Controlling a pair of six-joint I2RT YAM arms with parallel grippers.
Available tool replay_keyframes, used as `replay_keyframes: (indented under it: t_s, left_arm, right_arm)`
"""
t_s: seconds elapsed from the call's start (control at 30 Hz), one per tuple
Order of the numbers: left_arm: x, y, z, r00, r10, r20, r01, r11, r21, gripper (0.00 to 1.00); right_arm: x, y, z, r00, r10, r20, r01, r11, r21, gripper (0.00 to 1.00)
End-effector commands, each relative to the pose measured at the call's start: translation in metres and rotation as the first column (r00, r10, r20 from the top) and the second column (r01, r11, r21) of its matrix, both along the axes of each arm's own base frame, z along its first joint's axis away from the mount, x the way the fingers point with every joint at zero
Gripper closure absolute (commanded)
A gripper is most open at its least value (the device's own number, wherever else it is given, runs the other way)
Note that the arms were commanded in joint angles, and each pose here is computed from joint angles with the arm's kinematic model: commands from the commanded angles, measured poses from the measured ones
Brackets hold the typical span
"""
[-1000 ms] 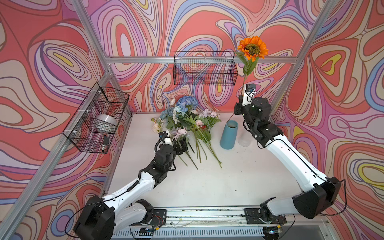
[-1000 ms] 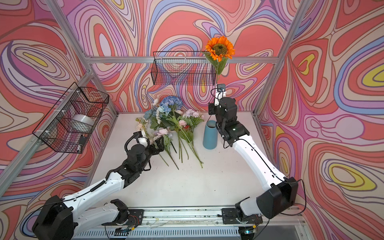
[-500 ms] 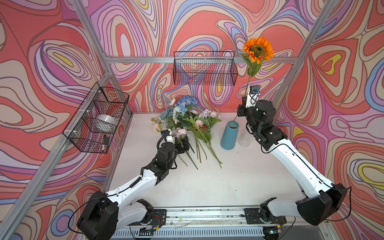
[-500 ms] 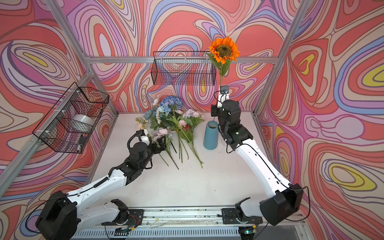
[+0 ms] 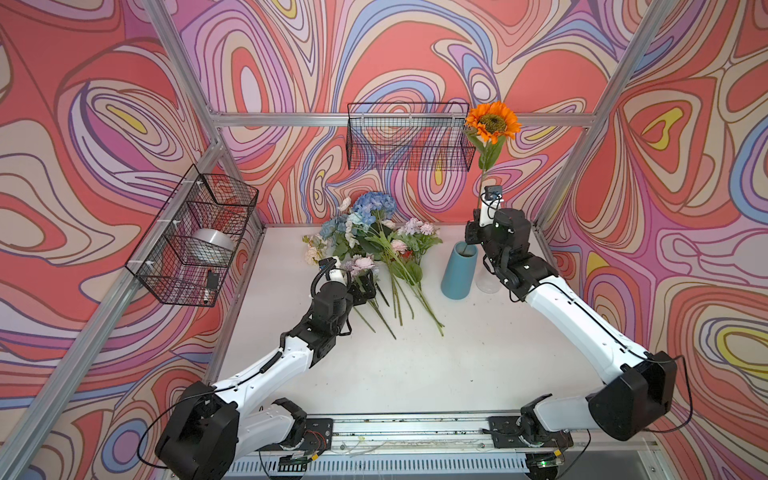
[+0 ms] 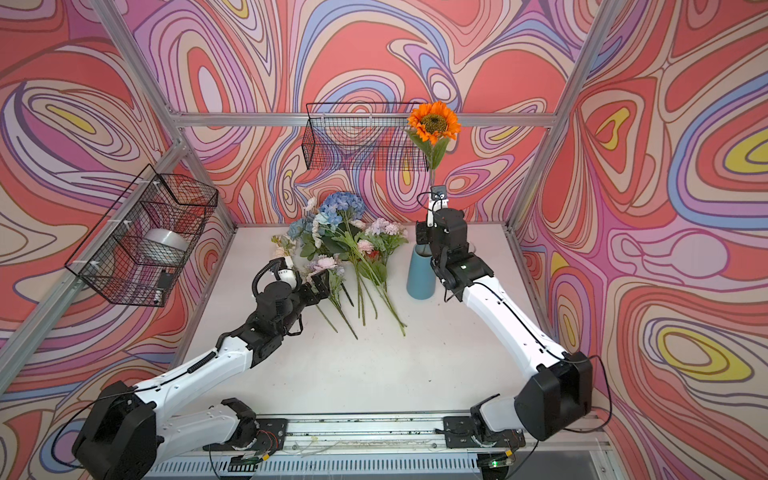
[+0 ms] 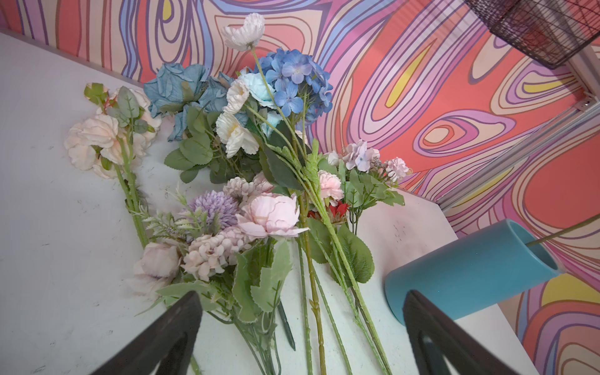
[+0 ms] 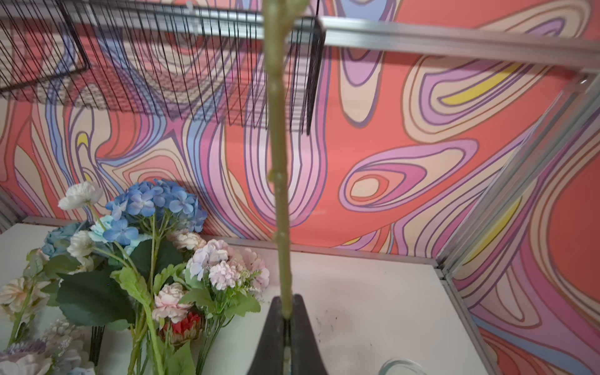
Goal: Arrange the flowers into the vase
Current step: 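Lower the gerbera stem into the teal vase with the right gripper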
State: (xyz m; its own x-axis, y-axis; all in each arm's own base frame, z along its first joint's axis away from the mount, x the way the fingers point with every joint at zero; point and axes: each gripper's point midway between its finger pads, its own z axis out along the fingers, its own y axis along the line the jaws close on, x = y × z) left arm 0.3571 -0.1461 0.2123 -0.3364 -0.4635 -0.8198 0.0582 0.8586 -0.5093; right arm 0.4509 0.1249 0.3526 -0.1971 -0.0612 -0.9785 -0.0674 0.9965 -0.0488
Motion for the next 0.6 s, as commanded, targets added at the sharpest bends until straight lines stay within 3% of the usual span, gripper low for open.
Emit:
replay_keyframes:
  t_s: [0.0, 0.3, 0.57]
  left_arm:
    - [-0.005, 0.018, -0.007, 0.999, 0.03, -0.042, -0.032, 0.999, -0.042, 0.0]
    - [-0.018, 0.078, -0.039, 0.974, 0.186, -0.13, -0.201, 0.972, -0.119, 0.0]
    - [-0.013, 0.08, -0.041, 0.973, 0.195, -0.126, -0.214, 0.963, -0.161, 0.0]
  right_arm:
    - [0.005, 0.008, -0.049, 0.993, 0.024, -0.119, -0.02, 0.999, 0.03, 1.0]
    - [0.004, 0.01, -0.1, 0.966, 0.015, -0.258, -0.006, 0.999, 0.038, 0.99]
    - [-0.003, 0.006, -0.094, 0.962, 0.007, -0.274, 0.0, 1.0, 0.027, 0.68]
